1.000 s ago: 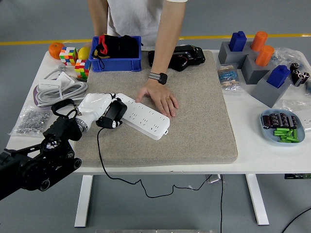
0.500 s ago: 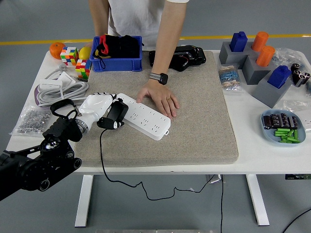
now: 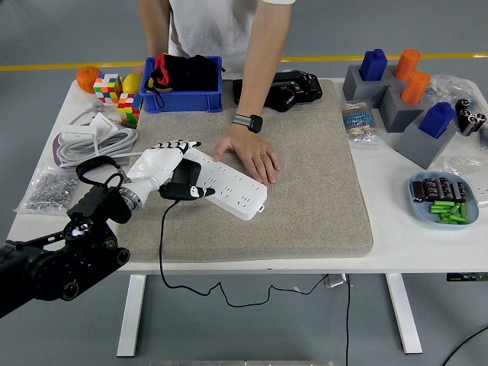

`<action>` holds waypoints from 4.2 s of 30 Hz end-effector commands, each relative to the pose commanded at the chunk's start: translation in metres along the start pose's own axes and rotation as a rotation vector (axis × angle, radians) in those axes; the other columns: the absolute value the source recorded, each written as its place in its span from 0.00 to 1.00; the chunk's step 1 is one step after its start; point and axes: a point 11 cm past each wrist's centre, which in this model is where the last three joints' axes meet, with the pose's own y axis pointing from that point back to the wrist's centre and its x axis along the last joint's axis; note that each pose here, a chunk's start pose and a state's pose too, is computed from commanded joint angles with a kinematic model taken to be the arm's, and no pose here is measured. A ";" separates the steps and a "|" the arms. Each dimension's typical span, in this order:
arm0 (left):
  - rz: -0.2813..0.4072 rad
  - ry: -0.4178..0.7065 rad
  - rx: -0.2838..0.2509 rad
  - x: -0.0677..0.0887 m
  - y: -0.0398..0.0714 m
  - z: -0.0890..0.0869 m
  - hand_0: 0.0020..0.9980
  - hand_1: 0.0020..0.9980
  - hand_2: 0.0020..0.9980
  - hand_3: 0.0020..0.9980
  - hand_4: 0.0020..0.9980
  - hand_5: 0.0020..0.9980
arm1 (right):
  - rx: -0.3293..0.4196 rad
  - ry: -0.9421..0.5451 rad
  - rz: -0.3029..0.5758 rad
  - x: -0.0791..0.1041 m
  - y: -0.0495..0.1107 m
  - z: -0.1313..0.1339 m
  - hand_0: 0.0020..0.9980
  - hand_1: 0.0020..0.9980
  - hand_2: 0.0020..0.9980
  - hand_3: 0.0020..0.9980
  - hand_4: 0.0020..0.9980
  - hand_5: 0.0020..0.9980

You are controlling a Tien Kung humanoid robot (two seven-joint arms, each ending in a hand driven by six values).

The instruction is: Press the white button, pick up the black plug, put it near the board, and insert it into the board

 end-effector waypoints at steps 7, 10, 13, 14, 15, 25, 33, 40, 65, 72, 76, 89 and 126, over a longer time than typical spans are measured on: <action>0.012 0.000 0.000 0.001 0.004 -0.004 0.96 1.00 1.00 1.00 1.00 0.81 | 0.005 -0.002 -0.002 -0.001 0.000 -0.002 0.75 0.72 0.70 0.66 0.72 0.40; 0.040 -0.005 -0.038 0.005 0.011 -0.003 0.96 1.00 0.99 1.00 1.00 0.81 | 0.005 -0.002 -0.002 -0.001 0.000 -0.002 0.75 0.72 0.70 0.66 0.72 0.40; 0.059 -0.012 -0.081 0.008 0.021 -0.002 0.96 1.00 0.99 1.00 1.00 0.81 | 0.004 -0.005 0.000 0.000 0.000 -0.002 0.75 0.72 0.70 0.66 0.72 0.40; 0.062 -0.020 -0.101 0.008 0.028 -0.002 0.94 0.97 0.94 0.92 1.00 0.78 | 0.005 -0.008 0.000 0.000 0.000 -0.002 0.75 0.72 0.70 0.66 0.72 0.40; 0.062 -0.025 -0.114 0.008 0.032 -0.001 0.94 0.97 0.94 0.92 1.00 0.78 | 0.005 -0.009 0.001 0.001 0.000 -0.002 0.75 0.72 0.70 0.66 0.72 0.40; 0.017 -0.058 -0.120 -0.005 0.053 -0.012 0.94 0.96 0.90 0.87 0.95 0.75 | 0.007 -0.010 0.000 0.001 0.000 -0.003 0.75 0.72 0.70 0.66 0.72 0.40; -0.016 -0.075 -0.085 -0.014 0.046 -0.016 0.94 0.96 0.87 0.85 0.93 0.74 | 0.009 -0.004 0.001 0.001 0.000 -0.003 0.75 0.72 0.70 0.65 0.72 0.40; -0.017 -0.071 -0.103 -0.014 0.039 -0.006 0.94 0.96 0.87 0.84 0.93 0.73 | 0.007 0.000 0.000 0.000 0.000 -0.003 0.75 0.72 0.70 0.65 0.72 0.40; -0.056 -0.055 -0.109 -0.020 0.030 0.004 0.89 0.92 0.84 0.80 0.89 0.70 | 0.001 0.002 0.001 0.001 0.000 0.000 0.75 0.72 0.70 0.65 0.72 0.40; 0.055 0.003 -0.139 0.007 0.029 0.008 0.88 0.91 0.84 0.80 0.88 0.70 | 0.004 0.000 -0.001 0.000 0.000 -0.001 0.75 0.72 0.70 0.65 0.72 0.40; 0.136 0.045 -0.152 0.028 0.029 0.010 0.87 0.91 0.85 0.81 0.88 0.70 | 0.002 0.000 0.000 0.000 0.000 0.000 0.75 0.72 0.70 0.65 0.72 0.40; 0.300 0.170 0.031 0.068 0.034 -0.042 0.88 0.91 0.85 0.81 0.87 0.69 | 0.004 0.000 -0.001 0.000 0.000 -0.001 0.75 0.72 0.70 0.65 0.72 0.40; 0.608 0.394 0.435 0.102 0.126 -0.181 0.86 0.88 0.84 0.80 0.83 0.57 | 0.033 0.010 0.002 0.002 0.001 -0.017 0.75 0.72 0.70 0.65 0.72 0.40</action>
